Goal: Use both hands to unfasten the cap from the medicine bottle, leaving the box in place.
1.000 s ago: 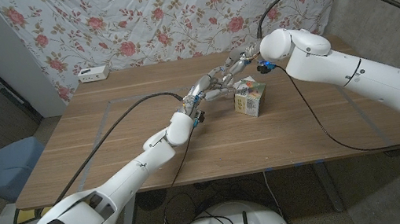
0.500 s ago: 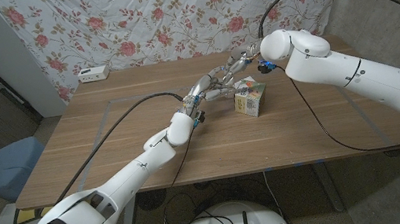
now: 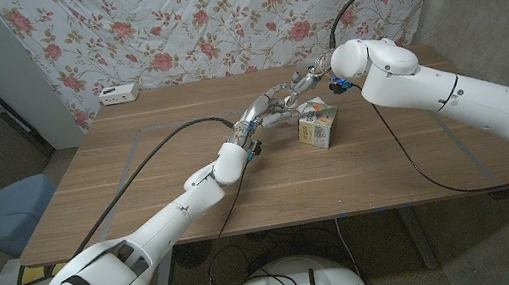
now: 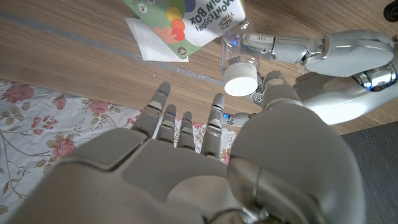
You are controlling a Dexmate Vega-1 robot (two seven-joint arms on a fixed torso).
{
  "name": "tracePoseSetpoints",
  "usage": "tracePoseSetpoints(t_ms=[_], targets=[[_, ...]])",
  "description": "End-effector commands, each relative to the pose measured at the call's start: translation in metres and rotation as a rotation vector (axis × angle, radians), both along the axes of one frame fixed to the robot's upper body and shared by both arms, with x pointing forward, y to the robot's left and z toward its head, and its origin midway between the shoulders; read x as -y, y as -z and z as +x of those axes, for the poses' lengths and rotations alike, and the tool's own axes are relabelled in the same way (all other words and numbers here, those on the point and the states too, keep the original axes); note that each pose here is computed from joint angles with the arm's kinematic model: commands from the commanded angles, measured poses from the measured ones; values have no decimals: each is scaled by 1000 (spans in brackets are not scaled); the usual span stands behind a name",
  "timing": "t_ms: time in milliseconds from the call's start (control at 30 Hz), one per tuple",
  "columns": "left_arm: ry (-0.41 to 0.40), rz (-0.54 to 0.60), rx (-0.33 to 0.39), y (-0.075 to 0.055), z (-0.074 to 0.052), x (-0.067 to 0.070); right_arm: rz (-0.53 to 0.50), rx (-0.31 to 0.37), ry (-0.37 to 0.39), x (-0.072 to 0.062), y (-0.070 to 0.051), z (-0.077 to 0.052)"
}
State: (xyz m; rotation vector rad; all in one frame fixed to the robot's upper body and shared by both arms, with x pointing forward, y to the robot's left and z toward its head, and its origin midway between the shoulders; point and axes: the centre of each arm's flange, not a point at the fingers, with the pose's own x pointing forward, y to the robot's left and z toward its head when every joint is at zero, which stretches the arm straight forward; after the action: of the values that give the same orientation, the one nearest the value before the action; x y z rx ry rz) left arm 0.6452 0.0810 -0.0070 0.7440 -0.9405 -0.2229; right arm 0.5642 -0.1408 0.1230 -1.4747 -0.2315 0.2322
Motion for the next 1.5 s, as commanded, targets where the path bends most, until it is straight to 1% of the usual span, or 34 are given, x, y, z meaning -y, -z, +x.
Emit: tracePoseSetpoints(t_ms=[33, 200, 733, 1167, 1500], targets=[[3, 0, -2, -1, 2, 3, -18, 17, 26, -1, 2, 1], [2, 3, -1, -3, 2, 3, -15, 36, 26, -2, 3, 2], [5, 2, -1, -5, 6, 3, -16, 49, 36, -3, 2, 8], [8, 2, 0, -6, 7, 5, -24, 62, 40, -5, 2, 9], [8, 5, 1, -7, 6, 5, -21, 71, 45, -5, 3, 10]])
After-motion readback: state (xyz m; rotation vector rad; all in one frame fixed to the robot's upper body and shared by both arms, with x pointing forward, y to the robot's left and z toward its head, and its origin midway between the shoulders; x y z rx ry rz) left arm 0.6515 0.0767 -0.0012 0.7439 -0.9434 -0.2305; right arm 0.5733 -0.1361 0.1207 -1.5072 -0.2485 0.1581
